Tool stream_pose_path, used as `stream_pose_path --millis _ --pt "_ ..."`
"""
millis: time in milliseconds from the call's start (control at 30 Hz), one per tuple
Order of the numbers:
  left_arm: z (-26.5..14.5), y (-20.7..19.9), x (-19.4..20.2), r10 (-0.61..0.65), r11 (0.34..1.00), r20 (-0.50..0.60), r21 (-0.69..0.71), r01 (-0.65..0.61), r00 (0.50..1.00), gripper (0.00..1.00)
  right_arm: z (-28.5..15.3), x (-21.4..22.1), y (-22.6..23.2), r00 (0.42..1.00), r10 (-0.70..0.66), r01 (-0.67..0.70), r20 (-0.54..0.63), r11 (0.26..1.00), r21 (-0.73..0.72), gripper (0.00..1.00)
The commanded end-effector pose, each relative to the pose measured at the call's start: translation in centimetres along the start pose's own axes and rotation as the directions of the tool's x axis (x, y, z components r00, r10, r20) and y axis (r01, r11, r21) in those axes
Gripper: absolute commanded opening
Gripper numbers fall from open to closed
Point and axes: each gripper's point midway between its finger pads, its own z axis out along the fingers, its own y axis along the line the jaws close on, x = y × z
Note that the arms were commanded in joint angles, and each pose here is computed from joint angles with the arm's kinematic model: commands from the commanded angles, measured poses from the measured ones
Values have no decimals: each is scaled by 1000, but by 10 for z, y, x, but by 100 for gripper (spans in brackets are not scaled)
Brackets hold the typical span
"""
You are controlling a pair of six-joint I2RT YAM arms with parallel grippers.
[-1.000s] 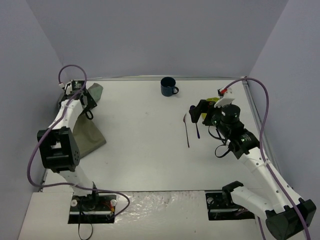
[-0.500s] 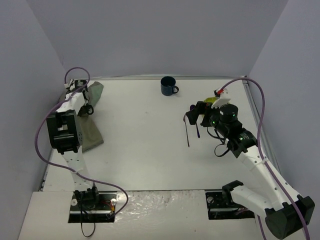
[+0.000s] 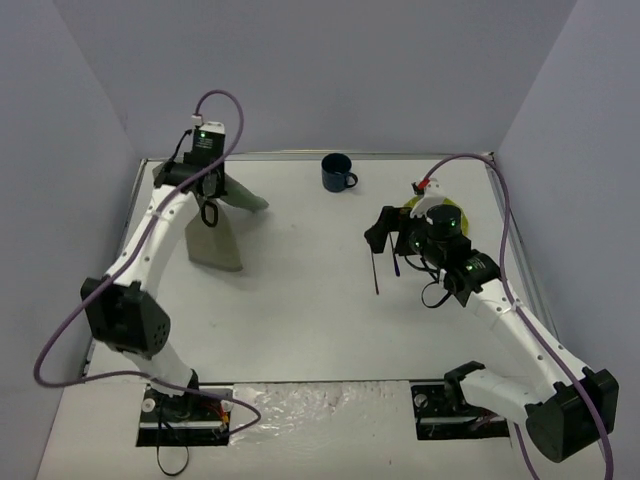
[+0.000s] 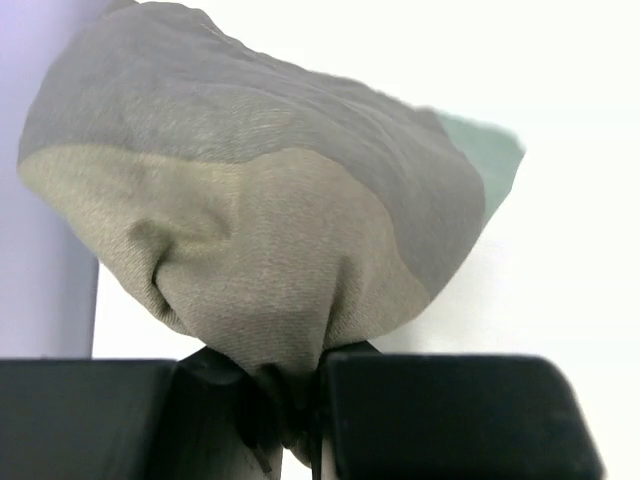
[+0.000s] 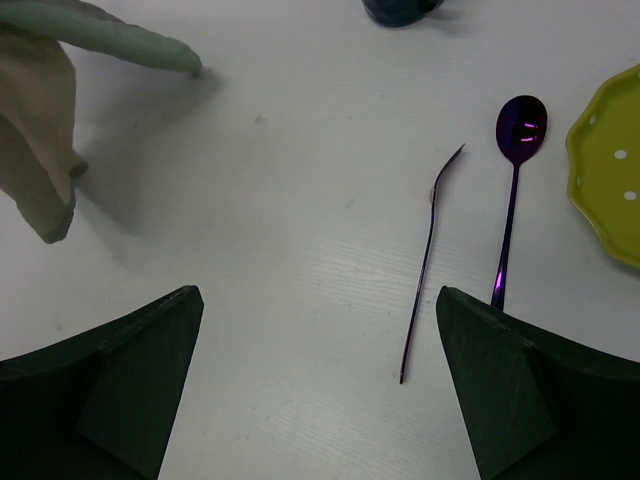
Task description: Set the dinner table for one person
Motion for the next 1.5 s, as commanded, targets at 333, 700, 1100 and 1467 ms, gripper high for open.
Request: stream_pose_path --millis 333,700,1100,1467 --pt "-93 -121 155 385 865 -24 358 -352 923 50 28 5 18 997 -67 66 -25 997 -43 100" --pt "-126 -104 103 94 930 109 345 -127 990 93 68 44 7 981 -132 140 -139 989 49 91" --pt "-54 -26 157 -406 883 -130 202 425 905 88 121 69 -21 967 -120 162 -227 970 179 59" --pt "6 -42 184 -466 851 -271 126 511 842 87 143 92 -50 941 -138 210 -310 955 211 65"
